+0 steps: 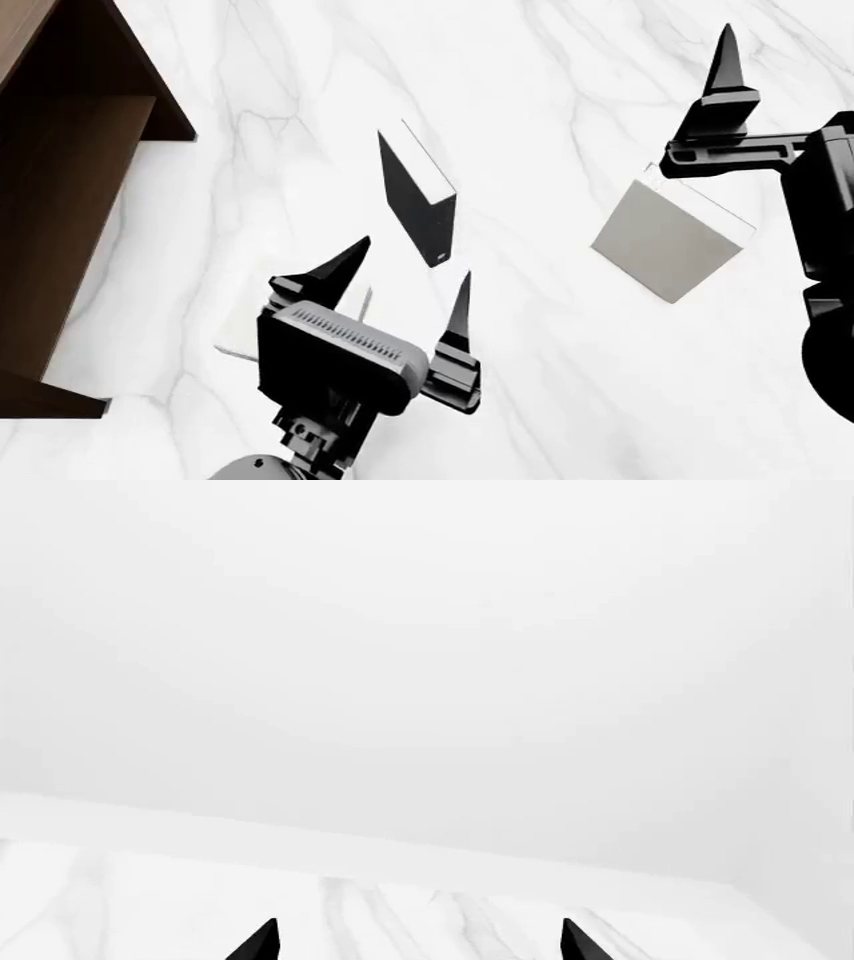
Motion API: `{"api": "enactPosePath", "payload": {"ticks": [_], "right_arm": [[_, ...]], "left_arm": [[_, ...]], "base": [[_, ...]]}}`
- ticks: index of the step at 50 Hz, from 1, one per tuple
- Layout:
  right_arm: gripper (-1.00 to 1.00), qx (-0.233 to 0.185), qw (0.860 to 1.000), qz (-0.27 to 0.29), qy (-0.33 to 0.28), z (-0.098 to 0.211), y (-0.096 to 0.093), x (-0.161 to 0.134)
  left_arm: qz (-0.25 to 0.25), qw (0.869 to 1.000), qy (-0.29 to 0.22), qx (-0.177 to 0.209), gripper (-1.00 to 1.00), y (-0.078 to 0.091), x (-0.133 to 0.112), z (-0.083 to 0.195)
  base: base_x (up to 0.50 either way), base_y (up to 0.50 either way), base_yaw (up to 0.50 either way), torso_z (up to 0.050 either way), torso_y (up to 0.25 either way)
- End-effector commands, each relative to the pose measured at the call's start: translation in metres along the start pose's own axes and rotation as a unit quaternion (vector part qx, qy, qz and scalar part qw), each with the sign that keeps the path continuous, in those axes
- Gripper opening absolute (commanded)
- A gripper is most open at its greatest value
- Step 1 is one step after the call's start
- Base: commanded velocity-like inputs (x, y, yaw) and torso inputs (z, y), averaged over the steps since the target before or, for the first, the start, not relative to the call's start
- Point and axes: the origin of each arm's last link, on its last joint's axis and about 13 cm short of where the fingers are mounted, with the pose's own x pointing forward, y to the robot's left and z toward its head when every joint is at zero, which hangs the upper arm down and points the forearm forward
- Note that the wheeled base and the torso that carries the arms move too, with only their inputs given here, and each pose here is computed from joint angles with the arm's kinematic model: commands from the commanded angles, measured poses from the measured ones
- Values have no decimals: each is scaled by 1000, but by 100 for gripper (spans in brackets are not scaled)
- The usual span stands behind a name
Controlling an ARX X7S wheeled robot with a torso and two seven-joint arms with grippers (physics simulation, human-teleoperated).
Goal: Pick up the book on the right and place it under the cabinet shelf.
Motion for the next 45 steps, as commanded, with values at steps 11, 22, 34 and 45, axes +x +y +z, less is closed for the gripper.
{"api": "enactPosePath", "payload": {"ticks": [11, 22, 34, 45], "right_arm": [[100, -5, 1000, -2, 0, 0, -1, 1], [100, -7, 1000, -2, 0, 2, -1, 2], [100, -8, 1000, -1, 1, 1, -1, 3], [100, -7, 1000, -1, 3, -2, -1, 3]], "left_arm": [[21, 999, 21, -35, 100, -10, -7, -32], [39, 998, 26, -51, 100, -16, -6, -44], [36, 996, 42, -70, 100, -25, -6, -56], [32, 994, 54, -90, 100, -33, -7, -64]], "base": [[0, 0, 0, 0, 0], [0, 0, 0, 0, 0], [0, 0, 0, 0, 0], [0, 0, 0, 0, 0]]}}
